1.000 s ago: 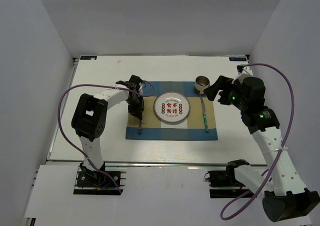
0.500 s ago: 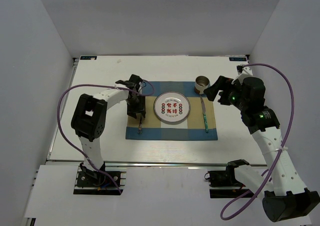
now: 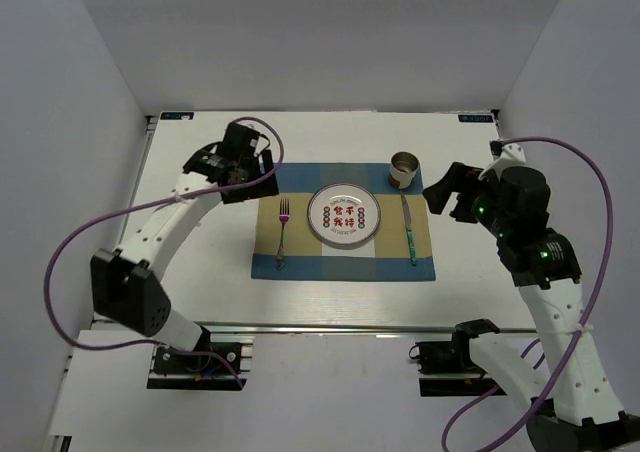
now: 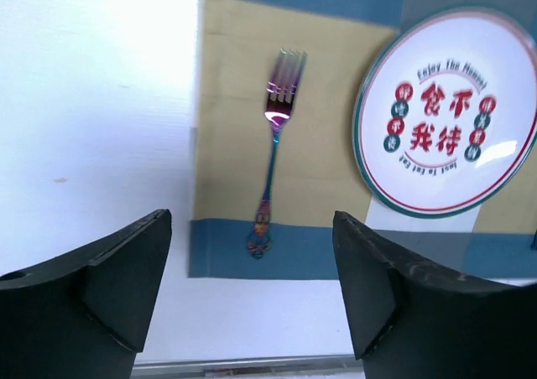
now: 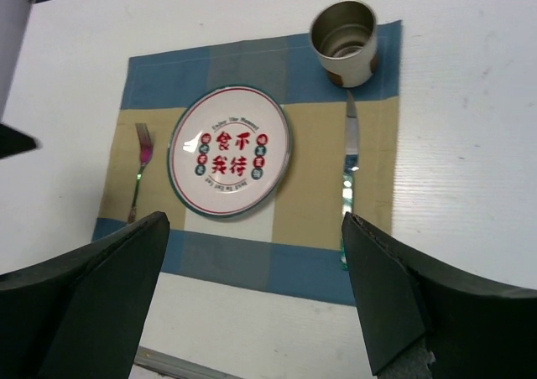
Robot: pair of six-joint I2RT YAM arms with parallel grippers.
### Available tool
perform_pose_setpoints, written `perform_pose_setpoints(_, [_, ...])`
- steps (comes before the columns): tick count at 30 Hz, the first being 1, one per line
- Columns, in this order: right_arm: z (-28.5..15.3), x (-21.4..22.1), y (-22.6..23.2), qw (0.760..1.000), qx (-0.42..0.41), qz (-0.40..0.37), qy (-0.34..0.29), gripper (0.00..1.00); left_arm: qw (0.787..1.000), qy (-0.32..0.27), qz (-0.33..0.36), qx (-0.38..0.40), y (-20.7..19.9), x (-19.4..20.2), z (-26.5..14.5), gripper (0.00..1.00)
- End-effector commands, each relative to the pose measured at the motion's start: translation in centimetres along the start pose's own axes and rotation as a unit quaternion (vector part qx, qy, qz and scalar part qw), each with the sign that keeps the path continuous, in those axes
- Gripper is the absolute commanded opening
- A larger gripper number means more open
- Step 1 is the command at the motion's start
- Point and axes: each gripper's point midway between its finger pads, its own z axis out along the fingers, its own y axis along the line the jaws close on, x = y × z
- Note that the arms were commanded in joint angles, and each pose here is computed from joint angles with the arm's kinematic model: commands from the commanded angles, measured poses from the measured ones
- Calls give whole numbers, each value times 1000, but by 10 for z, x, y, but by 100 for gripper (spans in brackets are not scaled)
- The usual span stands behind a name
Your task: Set the dinner table for one person
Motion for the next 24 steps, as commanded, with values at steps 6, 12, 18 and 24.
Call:
perform_pose_setpoints(6, [-58, -11, -29, 994, 96, -49, -19, 89, 984, -132, -48, -105, 69, -14, -96, 95])
perform_pose_setpoints(12, [-92, -9, -32, 992, 108, -47, -39, 89, 974, -177, -84, -110, 91, -1, -145, 98])
perform_pose_setpoints(18, [-116, -1, -35, 991, 111, -51, -46, 89, 966, -204, -97, -124, 113, 14, -180, 98])
perform_pose_setpoints(24, [-122, 2, -43, 989, 133, -52, -48, 89, 961, -217, -103, -135, 128, 26, -198, 98])
